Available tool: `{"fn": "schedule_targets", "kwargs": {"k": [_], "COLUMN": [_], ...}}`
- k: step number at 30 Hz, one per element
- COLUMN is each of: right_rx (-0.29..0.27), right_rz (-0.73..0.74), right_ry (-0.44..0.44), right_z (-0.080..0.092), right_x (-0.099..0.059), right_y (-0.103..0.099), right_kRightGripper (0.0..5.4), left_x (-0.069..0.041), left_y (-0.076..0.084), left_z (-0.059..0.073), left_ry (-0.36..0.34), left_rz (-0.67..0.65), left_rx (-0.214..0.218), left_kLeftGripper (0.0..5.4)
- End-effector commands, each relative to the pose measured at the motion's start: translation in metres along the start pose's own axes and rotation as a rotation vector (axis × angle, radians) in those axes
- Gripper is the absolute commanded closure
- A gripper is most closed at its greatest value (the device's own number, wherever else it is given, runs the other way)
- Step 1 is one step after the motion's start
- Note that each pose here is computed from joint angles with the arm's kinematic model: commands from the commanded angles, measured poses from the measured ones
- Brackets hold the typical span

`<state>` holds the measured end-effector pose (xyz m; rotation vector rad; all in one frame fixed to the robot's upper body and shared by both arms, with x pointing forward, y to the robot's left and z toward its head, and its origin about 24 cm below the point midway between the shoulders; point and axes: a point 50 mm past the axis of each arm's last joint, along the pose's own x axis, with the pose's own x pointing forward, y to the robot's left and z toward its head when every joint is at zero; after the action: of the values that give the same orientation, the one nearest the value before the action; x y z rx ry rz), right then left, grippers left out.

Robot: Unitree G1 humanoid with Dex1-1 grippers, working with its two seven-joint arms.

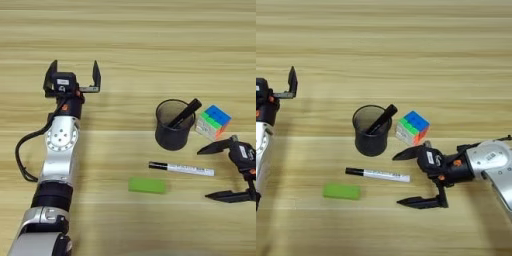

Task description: Move the objects on the table

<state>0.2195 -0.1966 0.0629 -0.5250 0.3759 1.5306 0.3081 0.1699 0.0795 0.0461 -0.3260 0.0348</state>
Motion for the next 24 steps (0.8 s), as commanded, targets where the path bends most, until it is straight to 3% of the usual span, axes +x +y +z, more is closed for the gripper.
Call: {"fn": "schedule_targets", "kwargs": {"k": [1, 24], "right_rx": [0.008, 0.089], "right_rz": [-0.023, -0.068], "right_ry": [0.049, 0.111], "right_z": [-0.008, -0.024], "right_x": [0.008, 0.015], "right_y": [-0.001, -0.007], "right_kRightGripper": [0.95, 3.48], "left_x": [-0.001, -0.001], "left_y": [-0.002, -0.005], "left_z": [-0.001, 0.002], "left_ry": [0.013, 0.001], "left_rz": [-0.007, -0.019], "left_rx": [0.014, 0.02], "left_kLeftGripper": [0.0, 0.0]}}
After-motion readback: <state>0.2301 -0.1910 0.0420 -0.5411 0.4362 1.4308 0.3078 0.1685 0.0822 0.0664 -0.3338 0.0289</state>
